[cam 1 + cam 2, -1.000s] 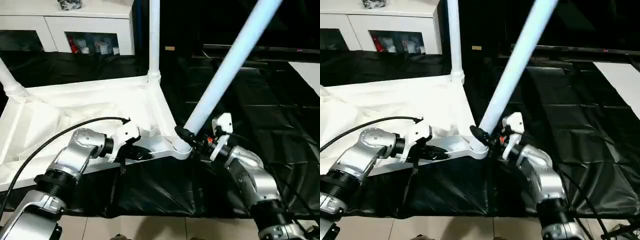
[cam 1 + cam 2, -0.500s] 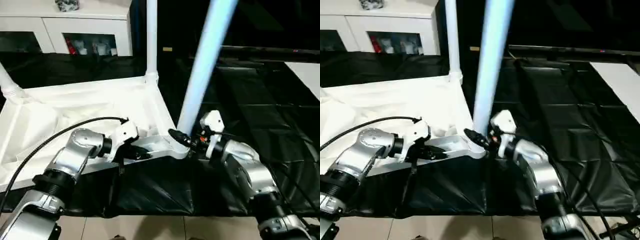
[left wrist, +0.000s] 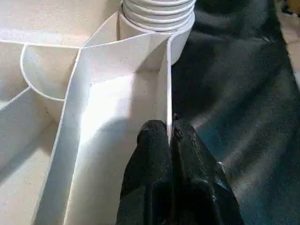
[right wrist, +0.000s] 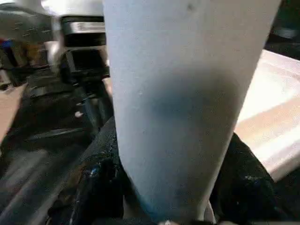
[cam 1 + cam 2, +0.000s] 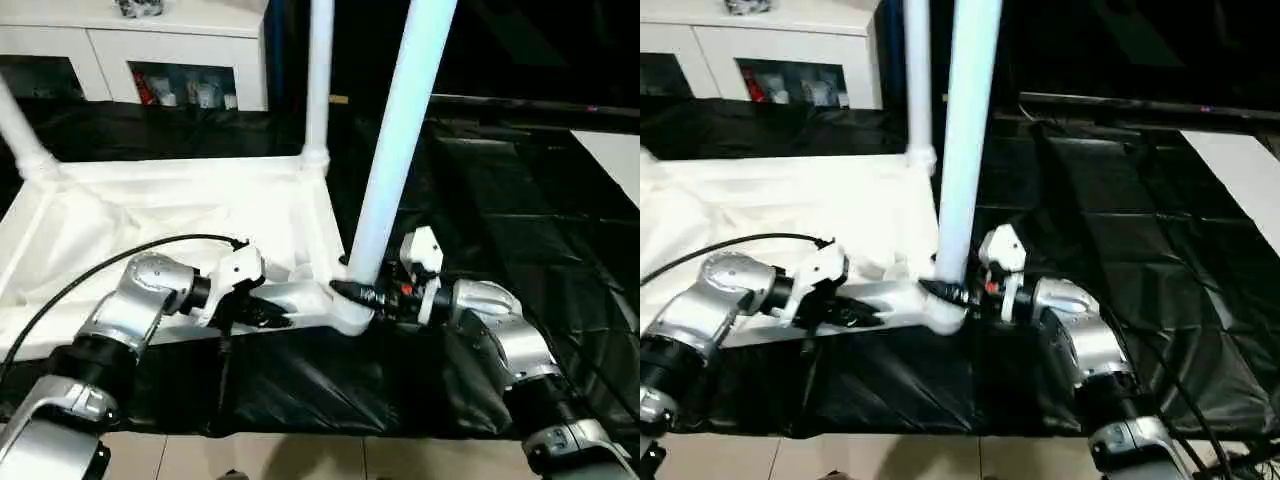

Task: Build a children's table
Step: Insert table leg to table base

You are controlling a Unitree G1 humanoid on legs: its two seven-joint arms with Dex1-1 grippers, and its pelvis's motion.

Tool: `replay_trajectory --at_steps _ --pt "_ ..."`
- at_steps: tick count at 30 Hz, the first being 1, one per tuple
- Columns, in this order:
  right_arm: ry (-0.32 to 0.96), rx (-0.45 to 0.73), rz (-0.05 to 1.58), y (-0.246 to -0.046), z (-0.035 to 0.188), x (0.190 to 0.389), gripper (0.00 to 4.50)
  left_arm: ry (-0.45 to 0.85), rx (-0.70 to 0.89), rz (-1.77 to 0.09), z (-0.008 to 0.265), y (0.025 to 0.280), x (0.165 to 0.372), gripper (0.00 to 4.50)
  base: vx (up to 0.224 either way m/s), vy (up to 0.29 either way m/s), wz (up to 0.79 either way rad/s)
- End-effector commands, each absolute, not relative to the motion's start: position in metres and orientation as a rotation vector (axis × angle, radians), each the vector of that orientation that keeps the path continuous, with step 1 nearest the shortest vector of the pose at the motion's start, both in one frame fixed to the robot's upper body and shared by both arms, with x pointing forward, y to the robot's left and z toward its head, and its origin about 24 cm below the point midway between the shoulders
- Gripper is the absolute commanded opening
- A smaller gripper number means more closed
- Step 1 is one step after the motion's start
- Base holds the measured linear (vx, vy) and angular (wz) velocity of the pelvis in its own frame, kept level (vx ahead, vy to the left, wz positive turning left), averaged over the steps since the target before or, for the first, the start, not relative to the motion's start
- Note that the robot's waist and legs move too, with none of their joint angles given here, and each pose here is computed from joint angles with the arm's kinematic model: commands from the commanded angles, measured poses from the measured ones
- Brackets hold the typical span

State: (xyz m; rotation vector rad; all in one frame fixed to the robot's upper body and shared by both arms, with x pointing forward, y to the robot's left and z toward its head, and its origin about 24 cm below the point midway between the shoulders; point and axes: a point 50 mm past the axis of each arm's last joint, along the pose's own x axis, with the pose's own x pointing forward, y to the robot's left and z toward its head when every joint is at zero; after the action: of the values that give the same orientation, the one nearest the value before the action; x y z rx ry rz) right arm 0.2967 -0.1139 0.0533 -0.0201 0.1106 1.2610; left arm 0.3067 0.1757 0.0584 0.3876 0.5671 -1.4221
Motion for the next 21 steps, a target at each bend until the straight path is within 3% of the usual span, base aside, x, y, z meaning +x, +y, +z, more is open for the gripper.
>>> replay_trajectory --at_steps 1,4,8,14,15,21 --pt "0.263 -0.023 1.364 -0.108 0.025 0.279 1.89 0.519 0.417 -1.478 0.072 0.169 0.312 0.00 0.000 0.000 0.00" --pt "0.267 -0.039 1.397 -0.107 0.023 0.277 1.89 0.528 0.444 -1.475 0.075 0.171 0.316 0.00 0.000 0.000 0.00" --pt "0.246 -0.003 1.322 -0.105 0.023 0.285 1.89 0.521 0.427 -1.451 0.076 0.171 0.319 0.00 0.000 0.000 0.00" --pt "0.193 0.049 1.071 -0.105 0.026 0.307 1.89 0.477 0.402 -1.348 0.073 0.162 0.325 0.00 0.000 0.000 0.00" --pt "0.188 0.053 0.967 -0.103 0.025 0.315 1.89 0.455 0.408 -1.258 0.072 0.154 0.330 0.00 0.000 0.000 0.00" --pt "0.208 0.035 0.818 -0.096 0.021 0.326 1.89 0.409 0.410 -1.066 0.073 0.133 0.342 0.00 0.000 0.000 0.00"
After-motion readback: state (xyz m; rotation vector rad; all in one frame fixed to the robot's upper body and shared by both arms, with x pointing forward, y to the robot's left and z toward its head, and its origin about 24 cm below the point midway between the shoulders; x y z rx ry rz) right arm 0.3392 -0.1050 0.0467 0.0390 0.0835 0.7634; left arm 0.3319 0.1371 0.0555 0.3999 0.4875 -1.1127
